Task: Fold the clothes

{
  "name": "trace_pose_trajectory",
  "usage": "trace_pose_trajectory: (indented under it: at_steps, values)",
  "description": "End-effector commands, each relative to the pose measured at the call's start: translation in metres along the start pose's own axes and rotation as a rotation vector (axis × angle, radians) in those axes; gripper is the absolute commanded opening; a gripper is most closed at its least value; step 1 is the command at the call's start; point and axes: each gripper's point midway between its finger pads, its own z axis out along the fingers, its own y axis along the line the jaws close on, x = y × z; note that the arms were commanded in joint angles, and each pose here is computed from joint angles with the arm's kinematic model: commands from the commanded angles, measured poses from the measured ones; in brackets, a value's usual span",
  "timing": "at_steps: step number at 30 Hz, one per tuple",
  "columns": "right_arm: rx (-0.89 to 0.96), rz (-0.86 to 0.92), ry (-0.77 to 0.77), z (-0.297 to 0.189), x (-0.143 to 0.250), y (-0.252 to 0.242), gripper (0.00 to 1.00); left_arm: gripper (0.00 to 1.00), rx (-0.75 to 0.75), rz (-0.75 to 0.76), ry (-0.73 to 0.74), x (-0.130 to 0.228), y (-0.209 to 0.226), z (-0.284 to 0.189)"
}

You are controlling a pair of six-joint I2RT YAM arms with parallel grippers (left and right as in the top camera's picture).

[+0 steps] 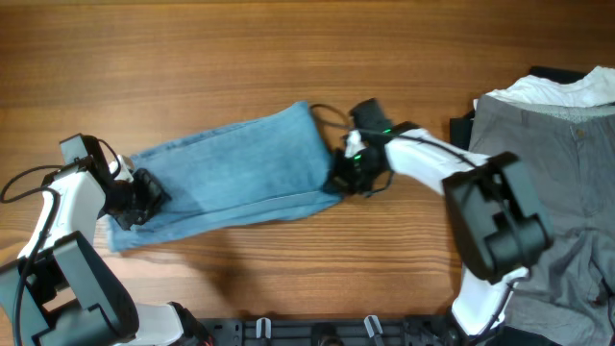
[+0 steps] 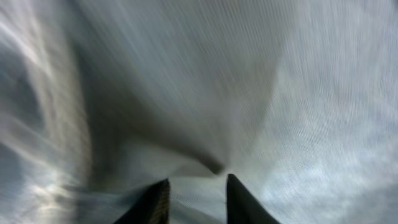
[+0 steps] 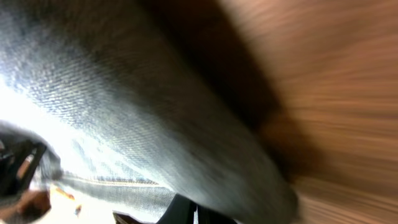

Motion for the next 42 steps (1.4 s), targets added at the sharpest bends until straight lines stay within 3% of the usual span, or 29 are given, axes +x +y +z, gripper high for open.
trace_pose_trajectory:
  at_steps: [1,2,3,5,6,7,8,10,11,12,14,16,18,22,26,29,32,34,39,42]
  values:
    - [0.179,-0.015,-0.255,-0.057,-0.049,-0.05,0.09,0.37,0.026,0.011,-0.005,0.0,-0.008,0.001]
    - [0.157,-0.104,-0.301,-0.077,-0.054,-0.042,0.14,0.46,0.04,0.022,0.003,0.002,-0.013,0.001]
    - [0.081,-0.296,-0.318,-0.096,-0.05,-0.018,0.27,0.48,0.045,0.033,0.006,0.004,-0.016,0.002]
    - [-0.014,-0.48,-0.324,-0.114,-0.033,0.011,0.44,0.47,0.045,0.04,0.012,0.006,-0.018,0.003]
    - [-0.025,-0.504,-0.347,-0.123,-0.03,0.018,0.59,0.47,0.061,0.04,0.017,0.007,-0.021,0.003]
    - [-0.03,-0.51,-0.355,-0.125,-0.031,0.02,0.63,0.38,0.092,0.04,0.03,0.009,-0.026,0.002]
    - [-0.057,-0.521,-0.34,-0.123,-0.028,0.024,0.63,0.26,0.097,0.045,0.04,0.011,-0.029,-0.002]
    - [-0.223,-0.738,-0.246,-0.117,0.003,0.054,0.63,0.23,0.053,0.081,0.011,0.004,-0.027,-0.019]
    - [-0.267,-0.819,-0.21,-0.112,0.018,0.066,0.6,0.25,-0.02,0.091,-0.077,-0.01,-0.019,-0.041]
    - [-0.248,-0.819,-0.202,-0.106,0.02,0.067,0.58,0.33,-0.029,0.09,-0.124,-0.015,-0.018,-0.052]
    - [-0.104,-0.611,-0.23,-0.089,0.009,0.055,0.54,0.73,-0.019,0.054,-0.226,-0.027,-0.009,-0.079]
    - [-0.082,-0.537,-0.2,-0.061,0.009,0.058,0.51,0.88,-0.028,-0.062,-0.237,-0.029,0.016,-0.087]
    - [-0.091,-0.472,-0.115,-0.024,0.012,0.055,0.5,0.95,-0.036,-0.204,-0.19,-0.027,0.041,-0.079]
    - [-0.22,-0.371,0.064,0.026,0.019,0.054,0.5,0.91,0.047,-0.246,-0.02,-0.021,0.049,-0.042]
    - [-0.213,-0.351,0.052,0.031,0.012,0.05,0.54,0.87,-0.003,-0.226,0.109,-0.018,0.069,0.008]
    - [-0.189,-0.332,0.02,0.029,0.002,0.043,0.55,0.75,0.042,-0.2,0.151,-0.015,0.065,0.019]
    - [-0.199,-0.23,-0.056,0.004,-0.036,0.021,0.55,0.68,0.169,-0.14,0.142,-0.019,0.042,0.018]
    - [-0.218,-0.176,-0.084,-0.012,-0.052,0.008,0.55,0.7,0.207,-0.088,0.15,-0.017,0.028,0.02]
    - [-0.214,-0.241,-0.193,-0.062,-0.074,-0.01,0.55,0.78,0.193,0.039,0.181,-0.006,-0.001,0.03]
    - [-0.225,-0.343,-0.297,-0.107,-0.067,0.013,0.57,0.8,0.183,0.161,0.226,0.011,-0.024,0.038]
